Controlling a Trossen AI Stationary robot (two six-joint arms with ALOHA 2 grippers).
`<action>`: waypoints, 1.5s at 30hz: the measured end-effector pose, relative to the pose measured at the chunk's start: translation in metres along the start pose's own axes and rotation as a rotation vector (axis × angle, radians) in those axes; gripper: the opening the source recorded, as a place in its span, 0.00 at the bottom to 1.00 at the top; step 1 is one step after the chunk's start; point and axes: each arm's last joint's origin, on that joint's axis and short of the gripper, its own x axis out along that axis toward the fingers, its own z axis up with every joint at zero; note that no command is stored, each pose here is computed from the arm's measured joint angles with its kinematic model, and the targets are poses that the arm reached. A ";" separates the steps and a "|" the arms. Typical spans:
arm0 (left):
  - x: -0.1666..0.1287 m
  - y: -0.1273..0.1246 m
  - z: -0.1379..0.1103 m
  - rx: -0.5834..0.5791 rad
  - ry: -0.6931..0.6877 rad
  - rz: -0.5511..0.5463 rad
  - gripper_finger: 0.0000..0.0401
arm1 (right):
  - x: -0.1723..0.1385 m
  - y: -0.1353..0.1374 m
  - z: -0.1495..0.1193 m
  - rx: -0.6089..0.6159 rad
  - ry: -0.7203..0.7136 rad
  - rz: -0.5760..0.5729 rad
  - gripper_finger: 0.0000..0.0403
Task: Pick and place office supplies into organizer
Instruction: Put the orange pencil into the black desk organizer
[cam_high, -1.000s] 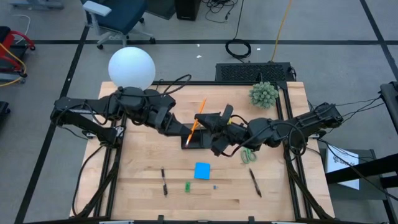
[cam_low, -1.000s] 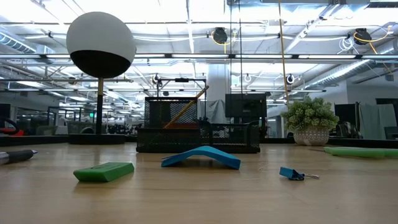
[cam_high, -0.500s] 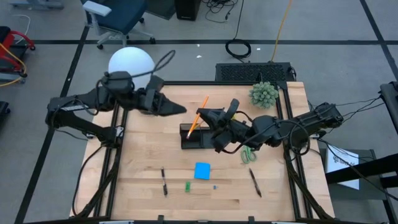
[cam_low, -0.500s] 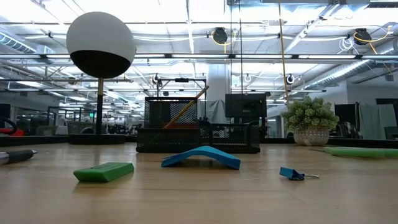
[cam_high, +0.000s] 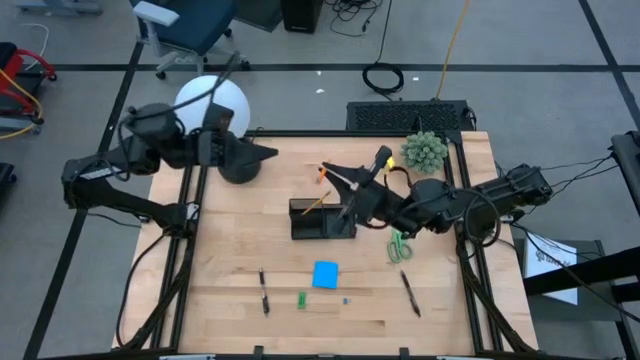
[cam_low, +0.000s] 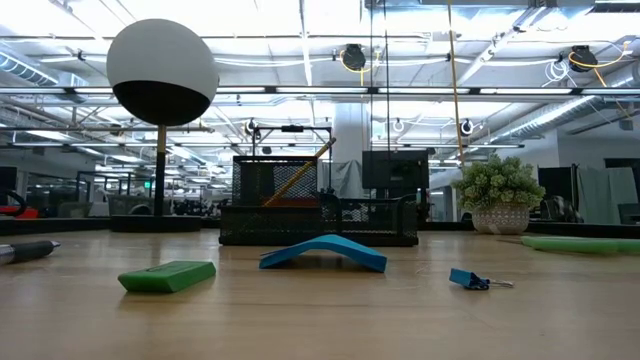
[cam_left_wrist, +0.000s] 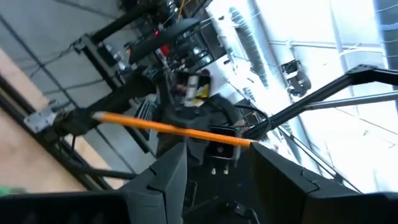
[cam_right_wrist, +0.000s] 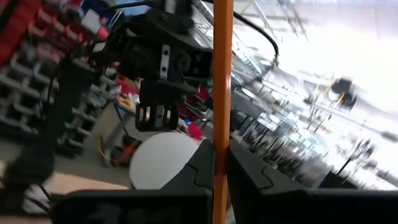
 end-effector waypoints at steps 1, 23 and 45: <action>-0.002 -0.002 0.000 0.012 -0.006 -0.003 0.41 | 0.001 -0.001 -0.001 0.045 0.003 -0.004 0.02; -0.018 -0.033 -0.006 0.290 -0.066 -0.205 0.41 | 0.040 0.014 -0.047 0.521 0.121 0.079 0.03; -0.018 -0.038 -0.013 0.324 -0.032 -0.242 0.41 | 0.081 0.082 -0.118 0.674 0.239 0.092 0.03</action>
